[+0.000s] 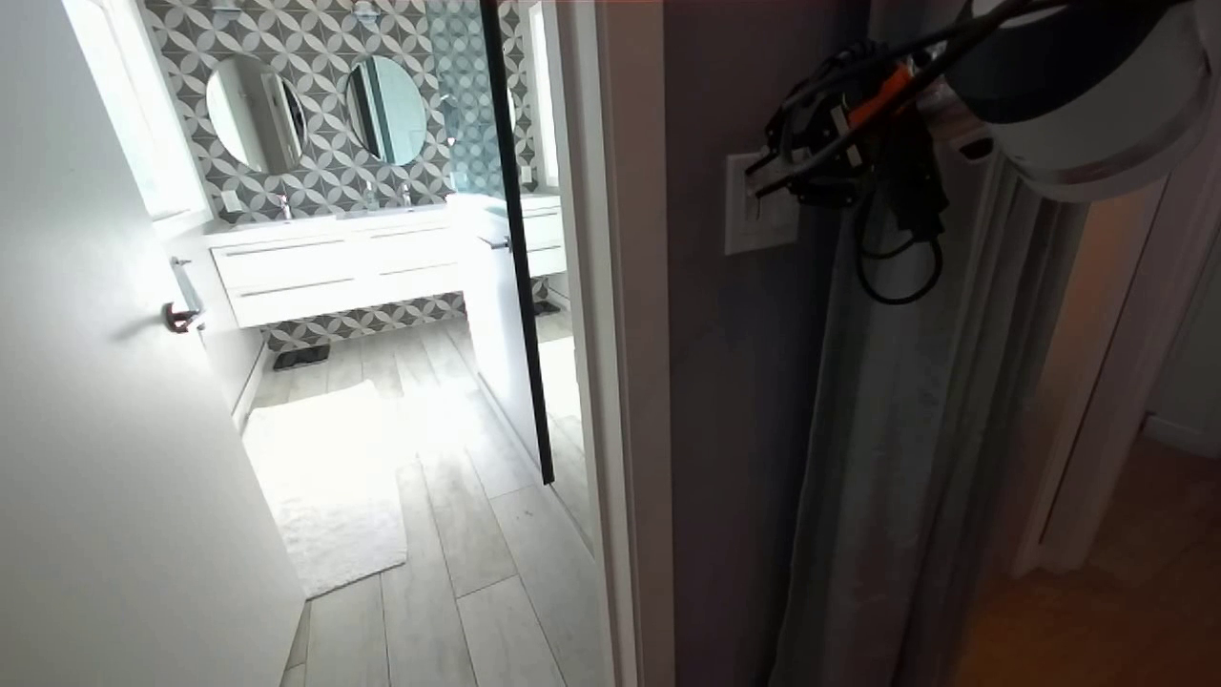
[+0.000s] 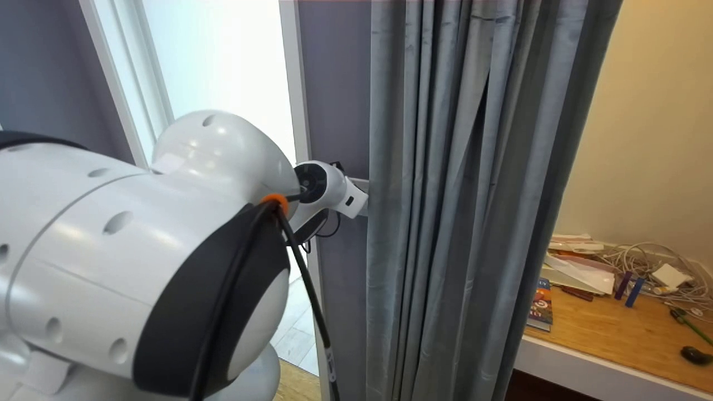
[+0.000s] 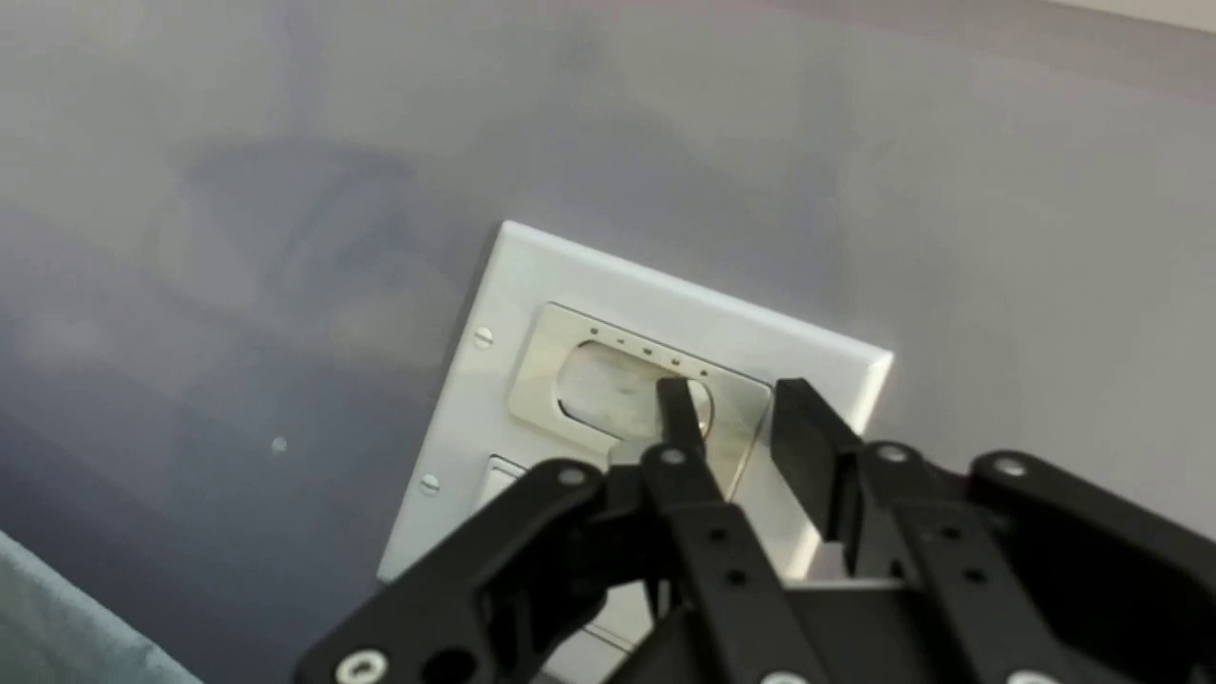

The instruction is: Flip the left light switch

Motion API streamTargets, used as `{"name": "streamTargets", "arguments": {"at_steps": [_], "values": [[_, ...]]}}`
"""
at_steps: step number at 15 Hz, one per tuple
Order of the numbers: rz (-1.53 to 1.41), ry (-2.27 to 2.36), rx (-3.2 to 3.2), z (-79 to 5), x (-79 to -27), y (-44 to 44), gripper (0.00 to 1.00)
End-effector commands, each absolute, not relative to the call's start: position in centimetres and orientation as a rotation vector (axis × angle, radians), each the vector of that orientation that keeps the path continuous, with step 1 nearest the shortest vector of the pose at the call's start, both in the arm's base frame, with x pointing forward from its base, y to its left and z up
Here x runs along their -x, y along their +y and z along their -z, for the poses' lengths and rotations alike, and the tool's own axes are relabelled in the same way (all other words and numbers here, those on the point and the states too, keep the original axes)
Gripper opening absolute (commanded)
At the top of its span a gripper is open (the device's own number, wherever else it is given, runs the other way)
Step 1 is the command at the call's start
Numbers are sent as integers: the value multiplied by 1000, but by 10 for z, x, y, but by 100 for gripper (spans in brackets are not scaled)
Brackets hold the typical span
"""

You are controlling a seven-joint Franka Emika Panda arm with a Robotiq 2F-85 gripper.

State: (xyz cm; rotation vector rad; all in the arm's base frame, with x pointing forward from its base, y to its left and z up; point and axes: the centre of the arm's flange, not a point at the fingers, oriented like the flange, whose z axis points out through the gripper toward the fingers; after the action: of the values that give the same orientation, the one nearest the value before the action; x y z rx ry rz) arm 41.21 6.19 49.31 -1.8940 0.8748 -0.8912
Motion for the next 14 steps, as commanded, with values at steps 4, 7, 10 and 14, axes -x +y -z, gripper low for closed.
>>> {"name": "streamTargets", "arguments": {"at_steps": [4, 7, 10, 14], "values": [[912, 861, 1860, -524, -411, 66, 20], [918, 867, 1858, -530, -408, 63, 22], [903, 875, 1861, -535, -402, 59, 24], [847, 893, 1881, -534, -395, 57, 24]]}}
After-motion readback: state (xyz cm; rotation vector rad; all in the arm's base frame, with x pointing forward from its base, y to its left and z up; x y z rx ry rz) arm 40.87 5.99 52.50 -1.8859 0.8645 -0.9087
